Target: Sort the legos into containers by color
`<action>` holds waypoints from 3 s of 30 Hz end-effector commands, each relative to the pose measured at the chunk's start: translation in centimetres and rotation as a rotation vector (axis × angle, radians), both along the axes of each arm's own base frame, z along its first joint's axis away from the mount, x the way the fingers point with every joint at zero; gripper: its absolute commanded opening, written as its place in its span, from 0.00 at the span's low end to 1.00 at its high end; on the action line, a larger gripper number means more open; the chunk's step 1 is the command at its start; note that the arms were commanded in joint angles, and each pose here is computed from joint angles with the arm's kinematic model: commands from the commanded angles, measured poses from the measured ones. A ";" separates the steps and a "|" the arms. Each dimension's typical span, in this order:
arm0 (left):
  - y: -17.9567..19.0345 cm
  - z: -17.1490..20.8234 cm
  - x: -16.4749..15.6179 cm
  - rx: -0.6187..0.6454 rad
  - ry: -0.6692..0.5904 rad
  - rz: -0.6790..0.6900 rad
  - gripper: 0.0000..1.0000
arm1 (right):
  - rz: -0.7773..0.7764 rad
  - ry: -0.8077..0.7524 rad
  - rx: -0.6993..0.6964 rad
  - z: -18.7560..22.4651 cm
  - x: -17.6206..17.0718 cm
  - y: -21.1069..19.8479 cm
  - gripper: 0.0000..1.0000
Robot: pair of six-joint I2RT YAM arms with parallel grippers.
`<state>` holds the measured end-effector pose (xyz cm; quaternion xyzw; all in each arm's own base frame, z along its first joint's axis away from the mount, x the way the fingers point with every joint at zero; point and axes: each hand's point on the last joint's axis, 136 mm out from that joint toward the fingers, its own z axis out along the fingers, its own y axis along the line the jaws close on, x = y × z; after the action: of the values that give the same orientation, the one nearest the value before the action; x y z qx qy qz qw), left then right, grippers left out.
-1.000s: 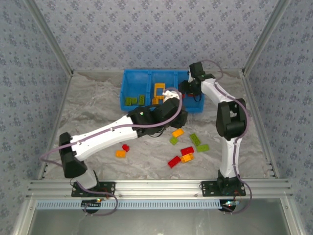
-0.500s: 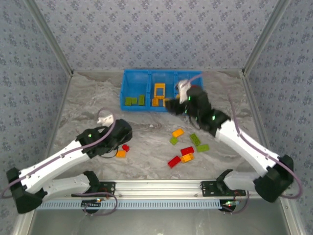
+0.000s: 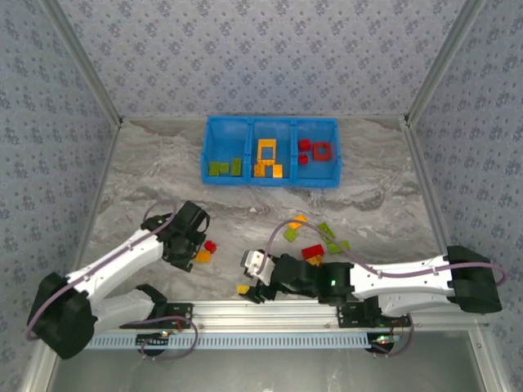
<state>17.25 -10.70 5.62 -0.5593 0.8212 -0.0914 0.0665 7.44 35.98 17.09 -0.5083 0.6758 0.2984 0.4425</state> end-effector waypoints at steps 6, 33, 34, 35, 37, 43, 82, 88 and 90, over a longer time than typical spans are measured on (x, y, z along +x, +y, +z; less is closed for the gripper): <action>-0.4 -1.7 0.0 -0.105 0.039 0.207 0.72 | -0.019 -0.049 0.044 2.1 0.5 1.5 0.71; 1.8 1.5 2.5 0.003 -0.096 0.148 0.26 | -0.163 -0.114 0.067 4.8 3.3 0.1 0.70; 2.0 3.3 3.4 0.036 -0.139 0.101 0.26 | -0.218 -0.143 0.078 5.7 4.3 -0.8 0.70; 2.1 4.8 4.1 0.065 -0.170 0.062 0.26 | -0.277 -0.162 0.089 6.5 5.3 -1.6 0.70; 1.5 8.1 6.4 0.116 -0.239 -0.059 0.26 | -0.413 -0.202 0.122 8.5 7.8 -3.8 0.69; -5.0 15.0 13.5 0.185 -0.424 -0.430 0.27 | -0.690 -0.271 0.207 12.9 13.4 -9.1 0.69; -22.4 3.6 29.0 0.354 -0.282 -1.109 0.45 | -0.876 -0.181 0.204 13.1 17.3 -14.5 0.70; -22.2 7.1 28.6 0.353 -0.327 -1.087 0.63 | -0.873 -0.172 0.196 12.7 17.2 -14.7 0.70; -22.2 9.0 28.3 0.352 -0.361 -1.076 0.64 | -0.871 -0.175 0.188 12.7 17.1 -14.8 0.70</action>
<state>45.89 -33.10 8.83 -0.0106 0.9773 -0.0440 0.2071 24.75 21.67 29.83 -0.1637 0.7547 0.0956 0.6280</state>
